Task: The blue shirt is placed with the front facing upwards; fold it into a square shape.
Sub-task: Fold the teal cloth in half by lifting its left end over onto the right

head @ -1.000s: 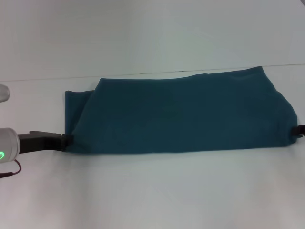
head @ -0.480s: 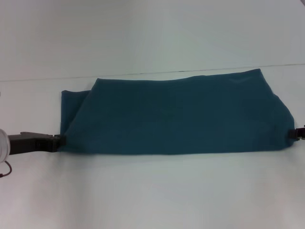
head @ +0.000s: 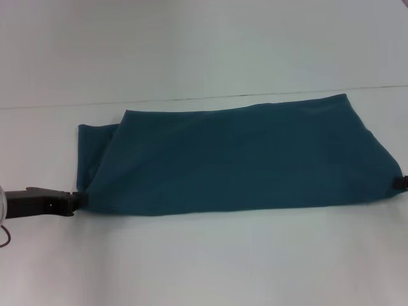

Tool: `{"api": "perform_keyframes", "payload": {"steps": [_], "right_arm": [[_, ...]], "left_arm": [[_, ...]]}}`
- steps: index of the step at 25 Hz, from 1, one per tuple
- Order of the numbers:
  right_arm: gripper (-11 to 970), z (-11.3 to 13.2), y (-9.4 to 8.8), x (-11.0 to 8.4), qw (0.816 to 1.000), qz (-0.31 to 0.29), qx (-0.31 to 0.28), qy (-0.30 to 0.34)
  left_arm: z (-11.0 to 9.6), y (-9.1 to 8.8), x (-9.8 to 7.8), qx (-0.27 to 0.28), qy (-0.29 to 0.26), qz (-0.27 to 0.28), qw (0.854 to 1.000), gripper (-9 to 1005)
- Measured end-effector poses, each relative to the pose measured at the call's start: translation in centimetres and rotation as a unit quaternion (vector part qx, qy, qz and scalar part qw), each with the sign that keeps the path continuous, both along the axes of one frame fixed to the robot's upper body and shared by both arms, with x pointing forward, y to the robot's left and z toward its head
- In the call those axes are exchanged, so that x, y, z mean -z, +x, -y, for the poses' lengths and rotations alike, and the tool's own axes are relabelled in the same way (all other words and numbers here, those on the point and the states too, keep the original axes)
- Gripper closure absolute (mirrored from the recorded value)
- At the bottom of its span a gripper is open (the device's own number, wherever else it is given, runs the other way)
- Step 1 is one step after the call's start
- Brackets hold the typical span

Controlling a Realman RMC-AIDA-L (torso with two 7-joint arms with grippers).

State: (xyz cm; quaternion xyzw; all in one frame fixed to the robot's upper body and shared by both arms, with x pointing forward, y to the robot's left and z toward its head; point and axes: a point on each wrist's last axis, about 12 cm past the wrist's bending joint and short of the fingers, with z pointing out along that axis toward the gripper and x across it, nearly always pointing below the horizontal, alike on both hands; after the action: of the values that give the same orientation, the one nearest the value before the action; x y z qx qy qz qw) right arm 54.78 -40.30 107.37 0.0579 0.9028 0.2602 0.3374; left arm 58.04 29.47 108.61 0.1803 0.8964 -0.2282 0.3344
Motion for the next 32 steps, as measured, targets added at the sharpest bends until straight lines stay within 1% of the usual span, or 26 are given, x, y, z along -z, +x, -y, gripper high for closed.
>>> {"api": "perform_keyframes", "payload": {"steps": [8,18,32], "right_arm": [[947,0.4,-0.7,0.3,1.0,-0.006,0.005,0.003],[948,0.7,-1.0,0.3,1.0,-0.004,0.011,0.003],[947,1.0,-1.5,0.5,1.0,-0.006,0.02,0.006]], "left_arm": [[0.0,-0.2,0.1,0.004,0.0,-0.004,1.0,995],[-0.1,-0.6,0.1,0.011,0.006,-0.01,1.0,995],[-0.2,-0.6,0.0,0.011,0.007,-0.01,1.0,988]]}}
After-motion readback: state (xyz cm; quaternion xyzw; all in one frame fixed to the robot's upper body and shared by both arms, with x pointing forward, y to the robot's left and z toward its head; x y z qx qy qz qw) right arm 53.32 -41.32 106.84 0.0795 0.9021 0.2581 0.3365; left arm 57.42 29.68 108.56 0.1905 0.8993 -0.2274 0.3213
